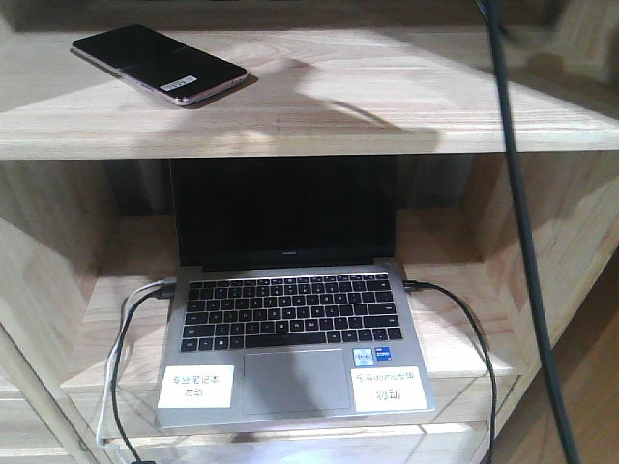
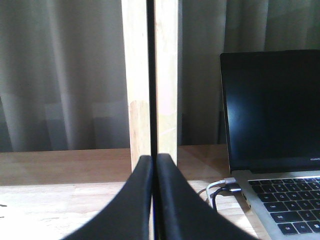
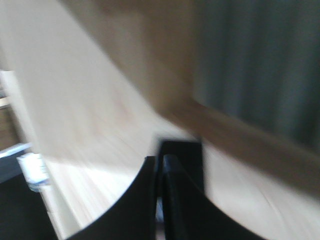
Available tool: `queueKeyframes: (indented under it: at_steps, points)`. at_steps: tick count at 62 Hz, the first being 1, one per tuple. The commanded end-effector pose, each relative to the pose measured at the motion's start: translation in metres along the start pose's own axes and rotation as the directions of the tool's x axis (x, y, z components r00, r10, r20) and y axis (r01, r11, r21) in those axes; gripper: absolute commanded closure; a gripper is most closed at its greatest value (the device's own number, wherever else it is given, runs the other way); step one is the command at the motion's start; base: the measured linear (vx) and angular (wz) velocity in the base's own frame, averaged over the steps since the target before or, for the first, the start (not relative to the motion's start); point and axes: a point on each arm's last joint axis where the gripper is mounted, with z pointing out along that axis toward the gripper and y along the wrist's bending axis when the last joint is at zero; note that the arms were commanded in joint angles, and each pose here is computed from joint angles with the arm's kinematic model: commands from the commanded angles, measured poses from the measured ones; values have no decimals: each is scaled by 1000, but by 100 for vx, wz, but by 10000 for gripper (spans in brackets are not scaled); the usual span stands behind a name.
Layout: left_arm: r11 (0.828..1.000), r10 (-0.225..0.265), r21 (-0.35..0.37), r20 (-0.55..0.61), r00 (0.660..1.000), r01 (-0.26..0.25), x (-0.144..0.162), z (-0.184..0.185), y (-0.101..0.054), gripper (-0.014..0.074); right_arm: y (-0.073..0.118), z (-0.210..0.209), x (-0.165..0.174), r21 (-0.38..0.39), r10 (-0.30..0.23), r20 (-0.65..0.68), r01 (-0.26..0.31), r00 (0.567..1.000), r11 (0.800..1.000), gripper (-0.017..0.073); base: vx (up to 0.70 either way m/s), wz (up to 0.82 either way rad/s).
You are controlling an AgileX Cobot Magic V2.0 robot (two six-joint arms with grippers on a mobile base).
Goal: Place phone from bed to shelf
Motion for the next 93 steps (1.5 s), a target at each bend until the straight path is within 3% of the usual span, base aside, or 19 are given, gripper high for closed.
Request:
queueKeyframes:
  at_steps: [1, 11, 33, 63, 75, 93]
  points:
    - [1000, -18, -1, 101, 995, 19, -15, -2, 0, 592, 8, -32, -3, 70, -22, 106, 15, 994, 997, 564, 0, 0]
    - [1000, -18, -1, 101, 995, 19, -15, -2, 0, 592, 18, -64, 24, 114, -49, 105, 37, 993, 993, 564, 0, 0]
    - [1000, -18, -1, 101, 995, 19, -15, -2, 0, 592, 33, -127, 103, 248, -21, 100, -5, 995, 969, 564, 0, 0]
    - [1000, -18, -1, 101, 995, 19, -15, -2, 0, 592, 50, -178, 217, 286, 25, 40, -36, 999, 958, 564, 0, 0]
    - [1000, -18, -1, 101, 995, 19, -15, -2, 0, 592, 50, -177, 236, 281, 46, -6, -43, 999, 959, 564, 0, 0]
    - [1000, -18, -1, 101, 995, 19, -15, -2, 0, 592, 50, -177, 237, 274, 49, -14, -43, 999, 961, 564, 0, 0]
